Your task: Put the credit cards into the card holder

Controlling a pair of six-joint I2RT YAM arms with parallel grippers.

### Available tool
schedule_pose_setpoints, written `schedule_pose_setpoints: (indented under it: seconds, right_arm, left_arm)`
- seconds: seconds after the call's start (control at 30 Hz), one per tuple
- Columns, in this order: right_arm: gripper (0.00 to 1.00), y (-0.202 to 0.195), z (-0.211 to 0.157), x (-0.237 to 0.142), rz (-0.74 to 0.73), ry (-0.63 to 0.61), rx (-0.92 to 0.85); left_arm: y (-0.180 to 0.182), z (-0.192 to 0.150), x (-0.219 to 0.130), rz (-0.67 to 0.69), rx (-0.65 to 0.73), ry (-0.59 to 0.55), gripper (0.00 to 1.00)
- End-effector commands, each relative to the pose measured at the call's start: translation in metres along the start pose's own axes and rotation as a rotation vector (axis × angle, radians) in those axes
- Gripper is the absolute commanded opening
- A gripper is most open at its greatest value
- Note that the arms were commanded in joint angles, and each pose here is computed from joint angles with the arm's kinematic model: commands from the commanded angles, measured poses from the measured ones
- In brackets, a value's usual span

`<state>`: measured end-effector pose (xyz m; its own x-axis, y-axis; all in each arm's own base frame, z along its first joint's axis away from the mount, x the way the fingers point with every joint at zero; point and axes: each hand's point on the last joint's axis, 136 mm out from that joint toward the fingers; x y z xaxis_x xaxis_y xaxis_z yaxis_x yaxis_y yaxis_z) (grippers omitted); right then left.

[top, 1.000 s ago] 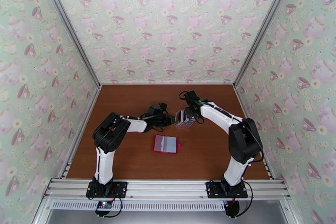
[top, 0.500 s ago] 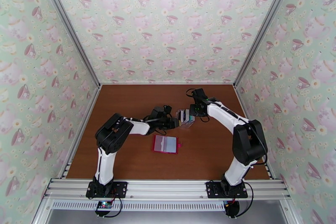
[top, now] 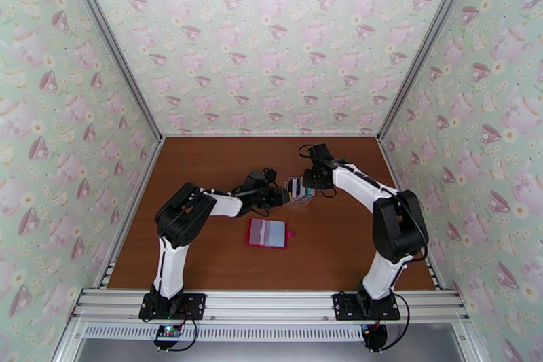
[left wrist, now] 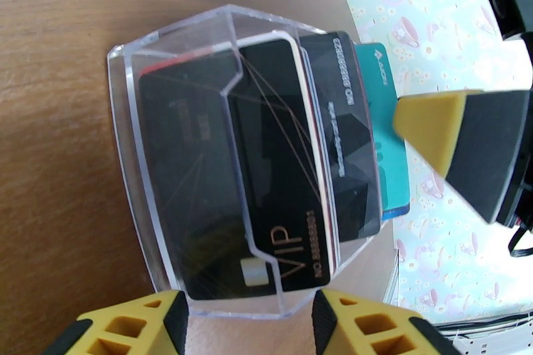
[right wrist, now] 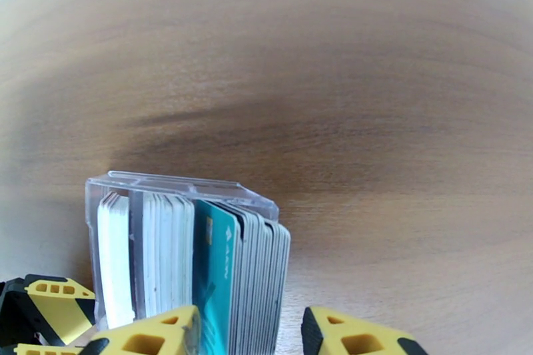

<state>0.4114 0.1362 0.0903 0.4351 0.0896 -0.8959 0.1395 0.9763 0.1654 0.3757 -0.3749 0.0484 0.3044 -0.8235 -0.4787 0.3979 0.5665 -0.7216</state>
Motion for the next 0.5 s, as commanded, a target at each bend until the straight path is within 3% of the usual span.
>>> schedule_pose_setpoints:
  seconds: [0.0,0.47]
  right_arm:
    - [0.47,0.004,0.000,0.007,0.054,0.029,0.037]
    - [0.41,0.028,-0.021,0.025,0.195,0.145,0.048]
  left_arm:
    - [0.021,0.004,0.008,0.058,-0.025,-0.012,0.54]
    - [0.038,-0.002,-0.003,0.199,0.019,0.061,0.51]
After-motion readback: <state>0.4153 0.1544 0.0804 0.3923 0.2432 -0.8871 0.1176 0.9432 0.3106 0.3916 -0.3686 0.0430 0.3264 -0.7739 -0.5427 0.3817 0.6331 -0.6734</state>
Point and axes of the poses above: each hand's point on the last joint's axis, 136 mm out from that joint toward the fingers, its own x axis out along the fingers, its own y axis along the line the jaws close on, z = x × y, and after that the axes turned 10 degrees about x, right-handed
